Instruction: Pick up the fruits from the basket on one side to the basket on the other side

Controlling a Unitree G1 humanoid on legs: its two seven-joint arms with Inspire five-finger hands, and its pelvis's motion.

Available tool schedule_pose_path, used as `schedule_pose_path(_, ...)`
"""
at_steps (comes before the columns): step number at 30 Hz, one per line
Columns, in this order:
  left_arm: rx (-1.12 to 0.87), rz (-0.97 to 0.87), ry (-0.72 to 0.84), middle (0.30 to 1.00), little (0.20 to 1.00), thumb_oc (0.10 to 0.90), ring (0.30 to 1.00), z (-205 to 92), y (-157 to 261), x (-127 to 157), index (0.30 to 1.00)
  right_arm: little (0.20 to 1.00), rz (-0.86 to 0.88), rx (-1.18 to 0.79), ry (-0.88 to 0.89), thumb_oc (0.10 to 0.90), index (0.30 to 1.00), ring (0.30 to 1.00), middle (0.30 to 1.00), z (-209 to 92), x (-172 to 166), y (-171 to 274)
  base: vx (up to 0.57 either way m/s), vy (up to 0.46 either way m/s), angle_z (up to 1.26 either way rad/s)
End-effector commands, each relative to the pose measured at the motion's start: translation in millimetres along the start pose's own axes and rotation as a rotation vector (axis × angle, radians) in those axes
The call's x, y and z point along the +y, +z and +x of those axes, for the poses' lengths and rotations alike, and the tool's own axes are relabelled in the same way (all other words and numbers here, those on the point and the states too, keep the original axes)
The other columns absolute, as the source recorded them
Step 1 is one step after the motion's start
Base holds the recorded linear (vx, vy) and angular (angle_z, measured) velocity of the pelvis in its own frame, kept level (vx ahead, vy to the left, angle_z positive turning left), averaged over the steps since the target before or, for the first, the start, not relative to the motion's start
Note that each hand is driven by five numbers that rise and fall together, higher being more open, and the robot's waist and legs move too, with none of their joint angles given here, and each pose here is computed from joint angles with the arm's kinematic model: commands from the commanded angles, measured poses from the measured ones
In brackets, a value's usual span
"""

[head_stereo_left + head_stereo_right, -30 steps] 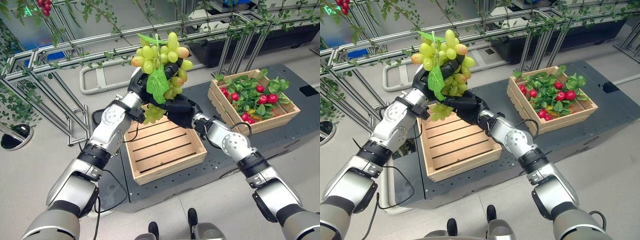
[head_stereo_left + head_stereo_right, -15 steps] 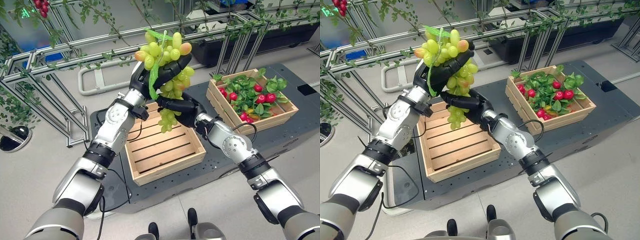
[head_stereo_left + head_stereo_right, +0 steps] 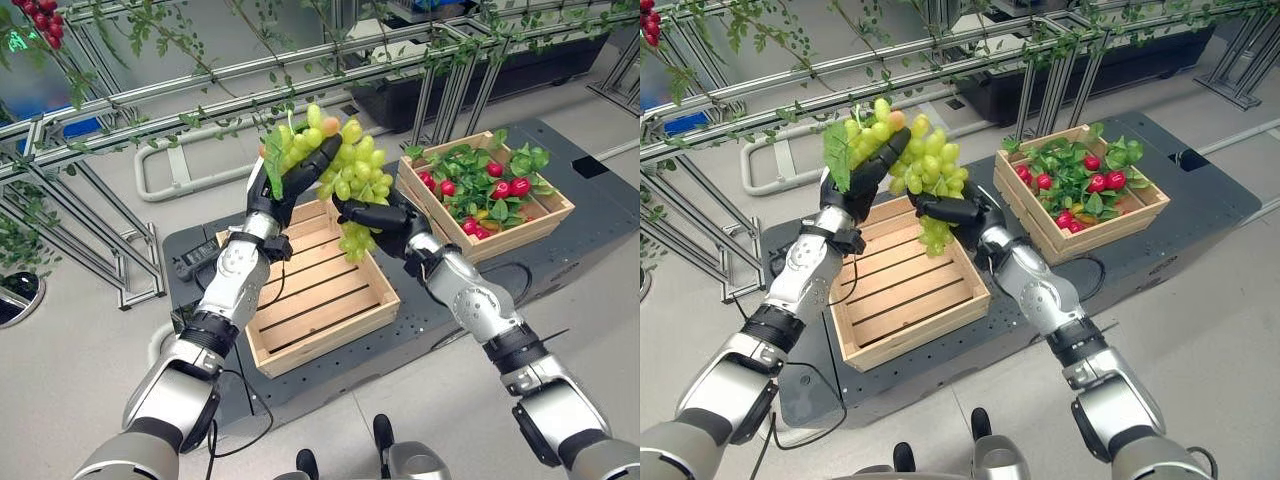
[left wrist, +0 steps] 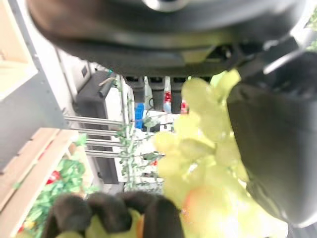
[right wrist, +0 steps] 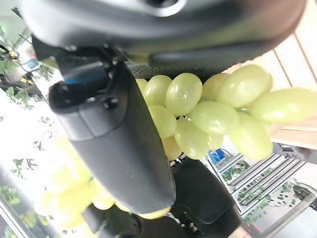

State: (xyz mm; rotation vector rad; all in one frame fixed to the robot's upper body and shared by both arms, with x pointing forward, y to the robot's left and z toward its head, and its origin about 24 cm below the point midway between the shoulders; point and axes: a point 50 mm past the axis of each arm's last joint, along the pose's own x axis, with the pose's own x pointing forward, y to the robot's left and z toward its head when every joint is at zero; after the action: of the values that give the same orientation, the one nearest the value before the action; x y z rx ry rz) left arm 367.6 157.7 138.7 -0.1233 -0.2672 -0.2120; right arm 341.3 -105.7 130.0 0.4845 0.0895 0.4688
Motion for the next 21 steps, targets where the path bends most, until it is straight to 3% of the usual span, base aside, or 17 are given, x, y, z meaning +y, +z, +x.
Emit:
schedule_pose_path(1,-0.094,0.005,0.224,0.9,0.9,0.8,0.9,-15,6,49,0.9,0.3,0.056,-0.403,0.037,0.4,0.3,0.3,0.3,-12,-1,63,0.02,0.011,-0.07)
schedule_pose_path(6,-0.063,-0.009,0.22,0.9,0.9,0.8,0.9,-24,-5,51,0.9,0.3,0.044,-0.441,0.009,0.4,0.3,0.3,0.3,-18,-9,70,0.02,0.006,-0.1)
schedule_pose_path(17,-0.011,-0.06,-0.015,0.9,0.9,0.8,0.9,-37,-28,21,0.9,0.3,0.017,-0.518,-0.039,0.4,0.3,0.3,0.3,-34,-20,84,0.0,0.0,0.0)
schedule_pose_path(21,-0.019,-0.113,-0.019,0.9,0.9,0.8,0.9,-43,-32,17,0.9,0.3,0.004,-0.54,-0.043,0.4,0.3,0.3,0.3,-38,-23,86,0.0,0.0,0.0)
